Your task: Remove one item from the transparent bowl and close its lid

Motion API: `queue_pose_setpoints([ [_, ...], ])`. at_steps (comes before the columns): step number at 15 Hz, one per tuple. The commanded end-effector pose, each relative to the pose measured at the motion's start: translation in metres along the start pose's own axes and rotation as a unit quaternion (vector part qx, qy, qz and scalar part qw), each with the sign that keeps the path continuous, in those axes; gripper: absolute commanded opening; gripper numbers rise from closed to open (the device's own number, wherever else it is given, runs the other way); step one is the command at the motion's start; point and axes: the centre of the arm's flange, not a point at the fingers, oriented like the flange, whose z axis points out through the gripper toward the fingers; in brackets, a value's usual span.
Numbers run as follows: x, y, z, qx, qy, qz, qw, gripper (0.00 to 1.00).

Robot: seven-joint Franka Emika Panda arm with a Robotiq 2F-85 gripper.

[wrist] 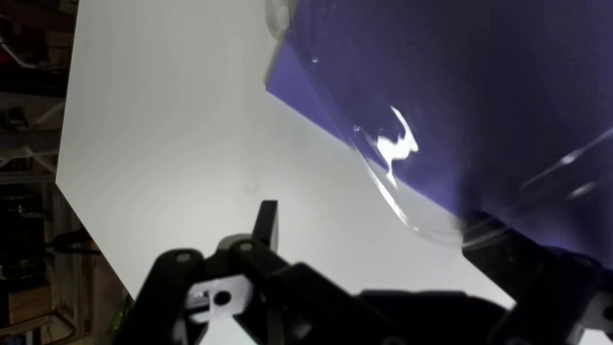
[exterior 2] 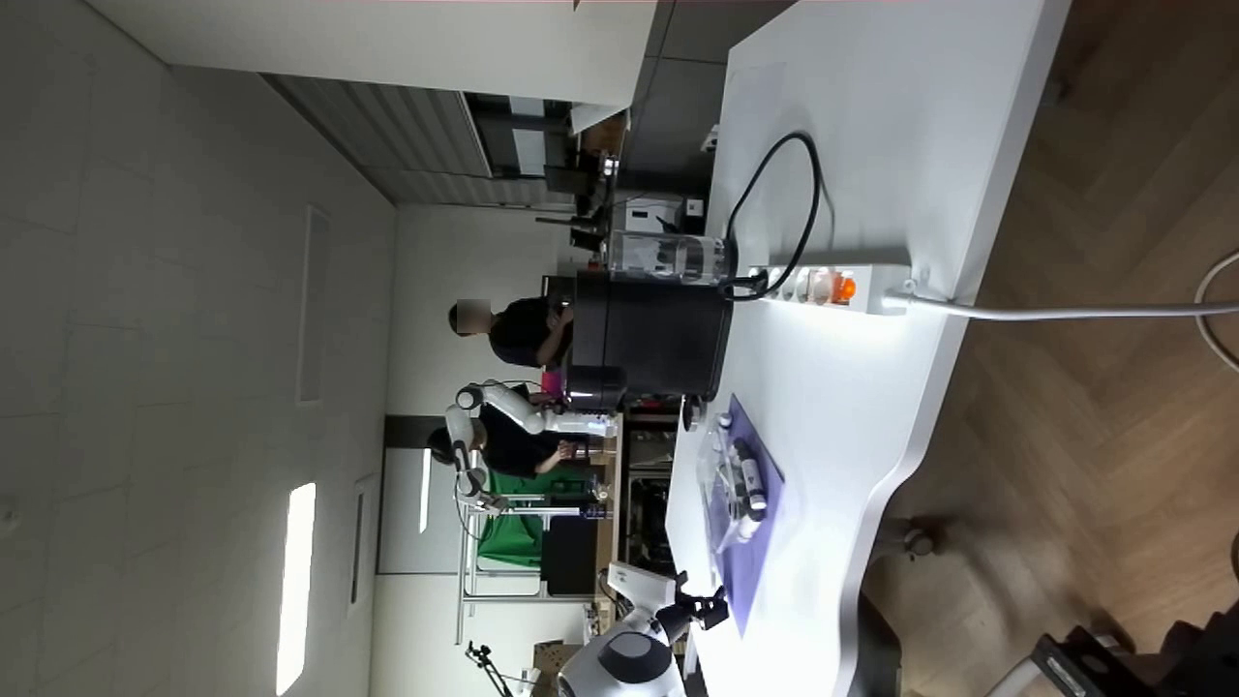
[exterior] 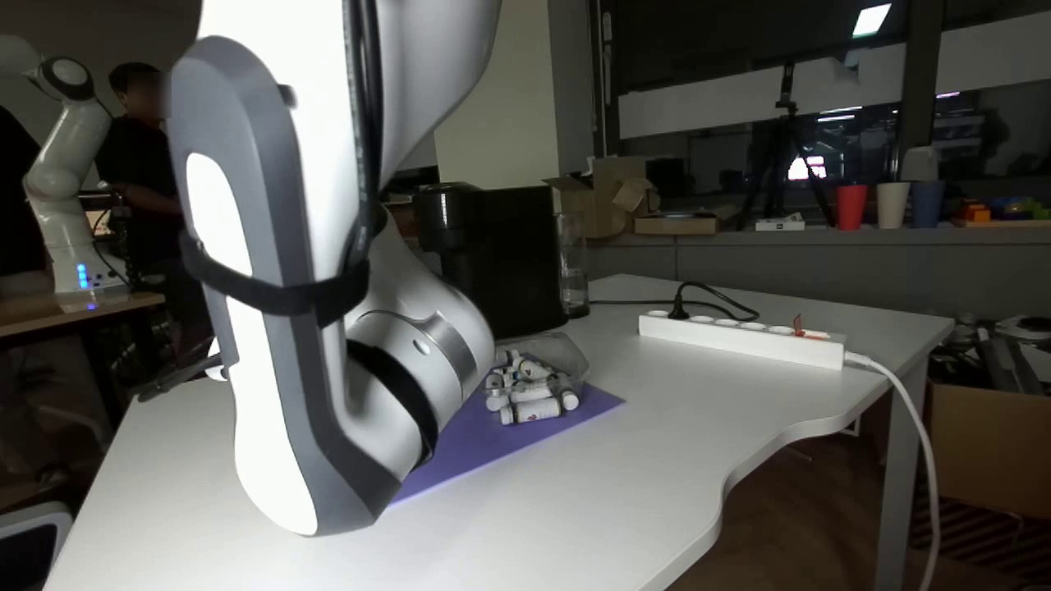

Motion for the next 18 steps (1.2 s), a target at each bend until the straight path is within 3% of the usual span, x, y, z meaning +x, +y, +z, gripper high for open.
queue_pose_setpoints([
  [1,0.006,-0.041,0.0,-0.044,-0.056,0.022,0.9972,1.0],
  [9,0.021,-0.036,-0.014,-0.134,-0.172,-0.007,0.9759,1.0],
  [13,0.004,-0.044,-0.031,-0.151,-0.215,-0.013,0.9648,1.0],
  [18,-0.016,-0.018,-0.071,-0.192,-0.244,0.006,0.9506,1.0],
])
